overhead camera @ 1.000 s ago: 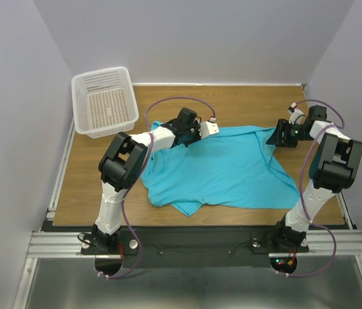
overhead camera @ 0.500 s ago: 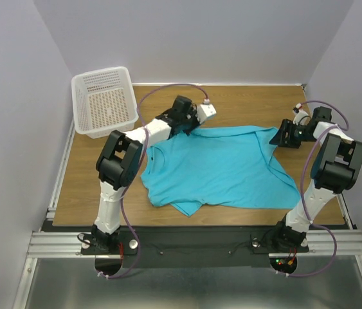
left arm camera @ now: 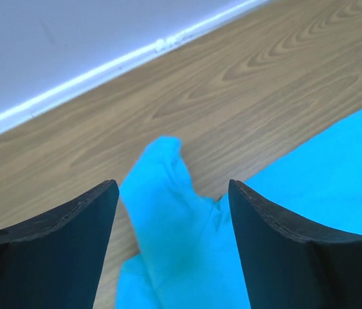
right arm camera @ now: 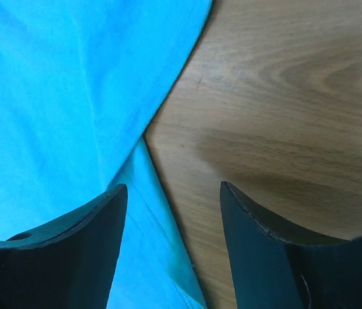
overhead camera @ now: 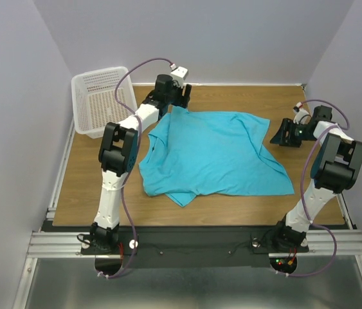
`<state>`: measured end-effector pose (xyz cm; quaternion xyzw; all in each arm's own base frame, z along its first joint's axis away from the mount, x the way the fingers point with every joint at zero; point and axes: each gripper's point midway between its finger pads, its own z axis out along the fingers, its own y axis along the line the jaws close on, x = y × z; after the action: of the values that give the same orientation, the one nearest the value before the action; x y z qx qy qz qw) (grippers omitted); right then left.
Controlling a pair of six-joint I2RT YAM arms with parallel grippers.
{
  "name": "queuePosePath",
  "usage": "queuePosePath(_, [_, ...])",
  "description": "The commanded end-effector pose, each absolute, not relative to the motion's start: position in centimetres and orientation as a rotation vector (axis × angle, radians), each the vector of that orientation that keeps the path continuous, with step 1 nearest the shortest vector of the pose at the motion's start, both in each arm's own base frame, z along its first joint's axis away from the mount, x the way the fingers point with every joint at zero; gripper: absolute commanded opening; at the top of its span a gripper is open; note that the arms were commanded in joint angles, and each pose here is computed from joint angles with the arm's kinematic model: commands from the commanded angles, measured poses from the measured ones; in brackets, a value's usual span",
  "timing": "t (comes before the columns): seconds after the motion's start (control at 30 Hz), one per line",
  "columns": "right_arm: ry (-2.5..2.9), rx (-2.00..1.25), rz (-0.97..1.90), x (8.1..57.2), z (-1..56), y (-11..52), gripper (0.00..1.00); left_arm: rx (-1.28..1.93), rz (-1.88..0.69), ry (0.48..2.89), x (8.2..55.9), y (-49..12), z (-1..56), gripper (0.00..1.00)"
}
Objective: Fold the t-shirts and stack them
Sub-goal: Flatten the tshirt out
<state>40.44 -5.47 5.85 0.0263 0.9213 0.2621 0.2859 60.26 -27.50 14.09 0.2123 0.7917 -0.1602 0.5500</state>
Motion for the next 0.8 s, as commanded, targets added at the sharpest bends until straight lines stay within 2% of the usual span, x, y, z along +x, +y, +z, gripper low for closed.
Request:
queuePosePath(0.0, [2.380,0.019,0.609,43.5,8.2,-7.3,0.65,0.456,-0.408,1.750,59.7,-28.5,20.5,0.82])
queuePosePath(0.17, [2.409,0.023,0.588,46.5,7.1,-6.7,0.64,0.434,-0.319,1.706,58.4,-26.2,24.5,0.83])
queuePosePath(0.3, [2.431,0.148,0.548,50.1,5.9,-7.4,0.61,0.384,-0.283,1.746,56.6,-23.6,25.3,0.83])
queuePosePath(0.5, [2.415,0.178,0.475,53.7,6.1,-7.1,0.60,0.311,-0.305,1.855,52.4,-20.1,22.5,0.83])
queuePosePath(0.6, [2.422,0.214,0.455,54.7,5.6,-6.5,0.60,0.315,-0.315,1.933,49.7,-19.1,19.1,0.83])
queuePosePath(0.77, [2.431,0.257,0.430,55.8,4.9,-6.6,0.50,0.285,-0.341,1.951,46.5,-18.1,18.8,0.83])
